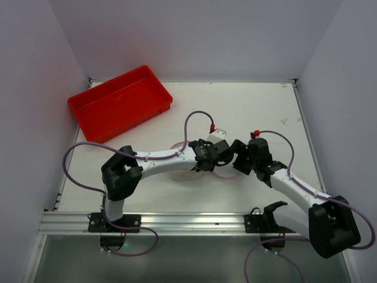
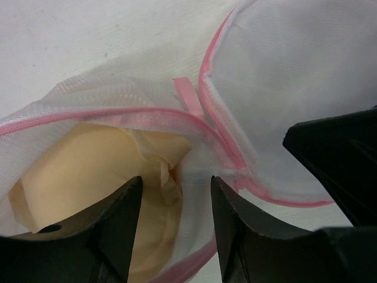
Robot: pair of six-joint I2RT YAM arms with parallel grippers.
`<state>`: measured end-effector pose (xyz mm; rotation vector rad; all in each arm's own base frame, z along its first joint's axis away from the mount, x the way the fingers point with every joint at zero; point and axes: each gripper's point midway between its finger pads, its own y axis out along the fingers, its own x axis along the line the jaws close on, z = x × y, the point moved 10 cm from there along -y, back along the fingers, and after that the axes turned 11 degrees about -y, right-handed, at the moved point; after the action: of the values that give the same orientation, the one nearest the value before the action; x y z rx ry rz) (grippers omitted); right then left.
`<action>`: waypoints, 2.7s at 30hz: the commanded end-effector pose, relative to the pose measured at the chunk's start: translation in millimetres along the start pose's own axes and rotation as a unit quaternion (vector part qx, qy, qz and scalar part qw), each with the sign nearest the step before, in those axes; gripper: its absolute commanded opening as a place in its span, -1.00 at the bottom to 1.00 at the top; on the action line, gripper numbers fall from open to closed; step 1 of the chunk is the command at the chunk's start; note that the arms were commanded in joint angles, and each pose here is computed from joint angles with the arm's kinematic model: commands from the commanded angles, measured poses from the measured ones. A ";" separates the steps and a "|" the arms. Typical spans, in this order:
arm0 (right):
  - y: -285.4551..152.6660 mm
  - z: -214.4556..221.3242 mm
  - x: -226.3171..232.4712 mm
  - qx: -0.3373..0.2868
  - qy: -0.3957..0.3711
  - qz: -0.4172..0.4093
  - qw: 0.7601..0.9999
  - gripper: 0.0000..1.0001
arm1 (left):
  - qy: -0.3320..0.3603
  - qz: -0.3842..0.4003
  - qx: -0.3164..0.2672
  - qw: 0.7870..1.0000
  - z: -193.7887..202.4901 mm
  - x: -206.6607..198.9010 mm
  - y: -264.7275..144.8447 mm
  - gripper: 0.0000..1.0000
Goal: Unzip the laundry bag and remove the bra
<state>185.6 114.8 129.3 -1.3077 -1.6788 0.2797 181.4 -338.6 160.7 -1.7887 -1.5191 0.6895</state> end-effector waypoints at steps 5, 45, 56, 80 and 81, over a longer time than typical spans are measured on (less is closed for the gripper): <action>6.9 0.4 3.4 0.015 0.001 -0.034 0.999 0.76 | -0.010 -0.073 -0.047 0.996 -10.9 8.8 -3.0 -0.23; 44.4 -5.8 80.3 0.073 -0.162 -0.257 0.950 -0.55 | -0.130 0.019 -0.127 0.983 -15.8 46.3 -50.5 -1.00; 33.4 -9.8 83.2 0.049 -0.197 -0.245 0.948 -1.00 | -0.157 0.051 -0.130 0.978 -20.6 65.7 -65.7 -0.35; 16.6 -9.3 93.7 0.018 -0.231 -0.234 0.944 -1.00 | -0.121 -0.024 -0.075 0.990 -19.6 60.8 -30.1 0.01; 16.3 -9.6 93.8 0.017 -0.232 -0.233 0.944 -1.00 | -0.120 -0.027 -0.073 0.990 -17.9 62.2 -28.5 0.00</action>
<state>201.3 195.1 156.8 -0.7862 -2.2421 0.3935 181.5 -282.3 193.1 -1.8489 -1.7340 0.8324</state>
